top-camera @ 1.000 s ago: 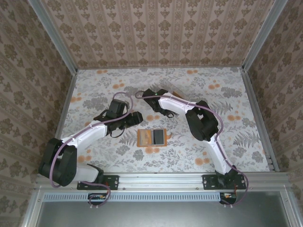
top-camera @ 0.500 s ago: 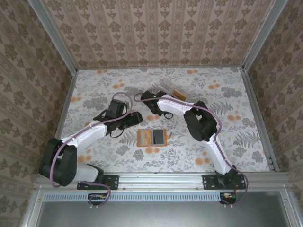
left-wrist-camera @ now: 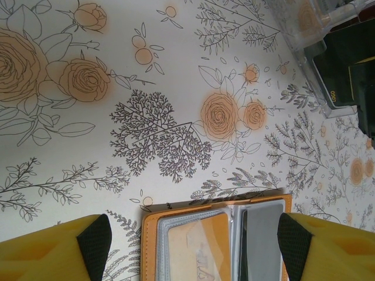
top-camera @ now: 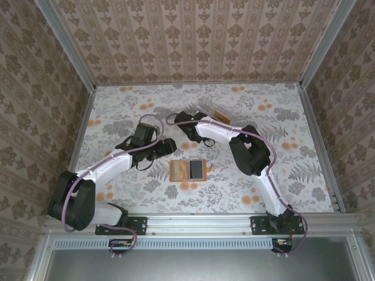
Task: Put the credit cards into the card holder
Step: Pick up the credit card from the storage box.
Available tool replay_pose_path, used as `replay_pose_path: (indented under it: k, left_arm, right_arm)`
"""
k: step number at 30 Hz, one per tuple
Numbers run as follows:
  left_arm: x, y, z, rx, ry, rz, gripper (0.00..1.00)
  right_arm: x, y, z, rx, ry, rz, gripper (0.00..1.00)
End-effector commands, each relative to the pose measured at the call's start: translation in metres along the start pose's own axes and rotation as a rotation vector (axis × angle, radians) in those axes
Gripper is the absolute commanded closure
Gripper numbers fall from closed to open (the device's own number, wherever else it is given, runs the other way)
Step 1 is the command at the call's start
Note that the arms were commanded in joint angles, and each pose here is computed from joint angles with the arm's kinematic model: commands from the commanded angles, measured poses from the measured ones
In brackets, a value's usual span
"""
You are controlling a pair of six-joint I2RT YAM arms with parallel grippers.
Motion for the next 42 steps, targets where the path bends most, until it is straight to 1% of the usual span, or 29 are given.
replay_pose_path:
  k: [1, 5, 8, 12, 15, 17, 18, 21, 22, 26, 29, 31, 35, 38, 42]
  left_arm:
    - [0.001, -0.002, 0.000, 0.012, -0.014, 0.002, 0.22]
    - [0.001, -0.002, -0.001, 0.013, -0.016, 0.003, 0.22]
    - [0.001, -0.003, 0.000, 0.013, -0.014, 0.006, 0.22]
    - [0.001, -0.003, 0.000, 0.012, -0.014, 0.008, 0.22]
    - [0.001, -0.004, 0.001, 0.014, -0.011, 0.011, 0.22]
    - [0.001, -0.004, 0.001, 0.015, -0.011, 0.013, 0.22]
    - [0.001, -0.004, 0.000, 0.013, -0.012, 0.014, 0.22]
    - [0.001, -0.005, 0.001, 0.014, -0.007, 0.017, 0.22]
    - [0.001, -0.005, 0.001, 0.013, -0.007, 0.018, 0.22]
    - [0.001, -0.004, 0.000, 0.014, -0.008, 0.018, 0.23]
    - [0.002, -0.004, 0.000, 0.013, -0.007, 0.020, 0.23]
    - [0.003, -0.005, 0.001, 0.015, -0.003, 0.017, 0.23]
    - [0.004, -0.007, 0.004, 0.013, 0.017, 0.027, 0.23]
    - [0.005, -0.010, 0.008, 0.009, 0.031, 0.038, 0.23]
    - [0.006, -0.016, 0.011, 0.006, 0.044, 0.056, 0.23]
  right_arm:
    - [0.013, 0.003, -0.022, -0.029, -0.032, -0.023, 0.75]
    - [0.014, 0.003, -0.022, -0.033, -0.020, -0.020, 0.81]
    - [0.017, 0.001, -0.021, -0.035, 0.000, -0.010, 0.82]
    - [0.024, -0.003, -0.016, -0.053, 0.081, 0.013, 0.84]
    - [0.031, -0.006, -0.015, -0.072, 0.137, 0.032, 0.89]
    - [0.036, -0.007, -0.015, -0.089, 0.173, 0.043, 0.90]
    - [0.039, -0.008, -0.014, -0.097, 0.194, 0.047, 0.92]
    - [0.046, -0.010, -0.017, -0.126, 0.226, 0.053, 0.94]
    - [0.048, -0.011, -0.019, -0.137, 0.232, 0.058, 0.97]
    - [0.053, -0.014, -0.023, -0.169, 0.250, 0.067, 0.97]
    - [0.060, -0.016, -0.031, -0.199, 0.234, 0.083, 0.97]
    - [0.065, -0.018, -0.037, -0.247, 0.238, 0.089, 0.99]
    - [0.082, -0.024, -0.042, -0.352, 0.302, 0.118, 1.00]
    - [0.099, -0.031, -0.045, -0.458, 0.384, 0.119, 1.00]
    - [0.117, -0.045, -0.035, -0.601, 0.537, 0.165, 1.00]
Point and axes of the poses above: each hand's point on the last joint's axis, 136 mm out from that joint toward the fingers, its own x axis back along the fingers, its own z axis along the line the jaws close on, y = z × x, the point moved 1 cm from there along x, back along the fingers, and after that the axes turned 8 degrees about -x, right-handed, at the moved point
